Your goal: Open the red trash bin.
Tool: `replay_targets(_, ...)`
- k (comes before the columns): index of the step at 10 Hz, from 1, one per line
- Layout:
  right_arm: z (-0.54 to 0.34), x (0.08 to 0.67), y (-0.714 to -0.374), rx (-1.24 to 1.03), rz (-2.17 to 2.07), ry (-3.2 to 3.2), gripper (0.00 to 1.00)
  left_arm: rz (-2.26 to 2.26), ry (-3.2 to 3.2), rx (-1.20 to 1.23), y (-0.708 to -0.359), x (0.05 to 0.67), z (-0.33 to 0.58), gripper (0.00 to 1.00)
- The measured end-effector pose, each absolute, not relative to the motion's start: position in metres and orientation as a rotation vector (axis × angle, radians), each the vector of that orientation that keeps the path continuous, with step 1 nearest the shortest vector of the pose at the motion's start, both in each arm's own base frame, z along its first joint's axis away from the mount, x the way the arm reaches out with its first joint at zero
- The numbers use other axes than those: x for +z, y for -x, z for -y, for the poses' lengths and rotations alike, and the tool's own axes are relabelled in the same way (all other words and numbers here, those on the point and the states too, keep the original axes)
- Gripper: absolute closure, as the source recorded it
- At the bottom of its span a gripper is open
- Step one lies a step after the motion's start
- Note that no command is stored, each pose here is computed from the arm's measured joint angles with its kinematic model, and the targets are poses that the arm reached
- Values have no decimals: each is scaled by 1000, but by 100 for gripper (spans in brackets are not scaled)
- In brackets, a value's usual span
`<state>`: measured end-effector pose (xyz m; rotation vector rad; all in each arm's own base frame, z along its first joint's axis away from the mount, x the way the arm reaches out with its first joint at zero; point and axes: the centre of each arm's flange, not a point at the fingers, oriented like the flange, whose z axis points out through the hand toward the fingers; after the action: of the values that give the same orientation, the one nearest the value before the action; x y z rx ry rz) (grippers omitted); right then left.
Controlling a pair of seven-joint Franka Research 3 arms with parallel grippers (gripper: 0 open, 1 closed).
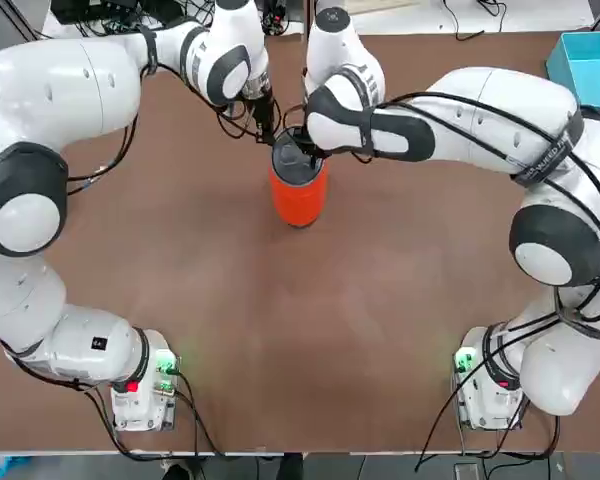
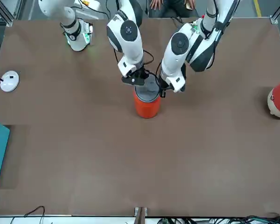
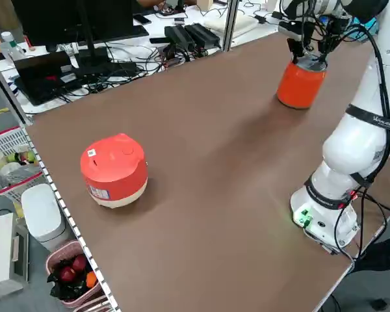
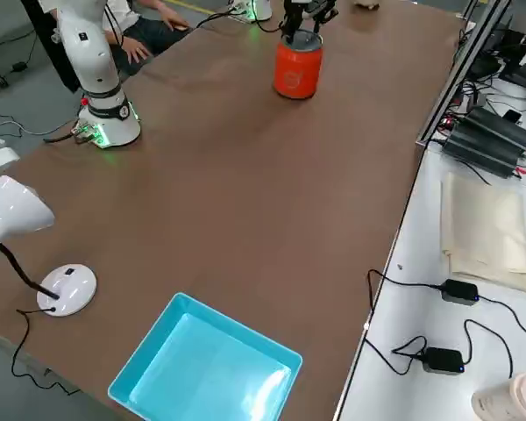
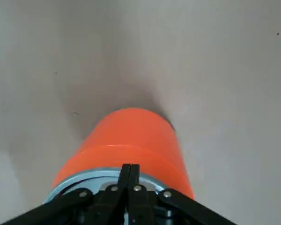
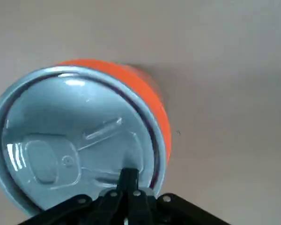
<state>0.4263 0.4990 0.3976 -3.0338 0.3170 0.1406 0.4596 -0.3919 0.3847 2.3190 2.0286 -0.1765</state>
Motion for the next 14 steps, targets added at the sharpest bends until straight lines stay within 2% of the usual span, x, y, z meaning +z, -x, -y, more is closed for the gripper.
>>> replay_targets(3,-465,455,-462,147,-404,3015,99,-2038,-2311,-177,-459,385,392,99)
replay_targets(6,-409,522,-479,153,-452,2999,98,-2041,-2306,-176,-460,386,392,99)
replay_targets(8,-328,571,-499,200,-425,3013,91,-2051,-2295,-167,-471,405,387,97)
replay_targets(10,-241,614,-522,182,-435,2991,83,-1982,-2373,-139,-497,463,366,89)
replay_targets(14,-97,653,-547,1,-394,3106,26,-1644,-2578,-45,-551,595,266,34)
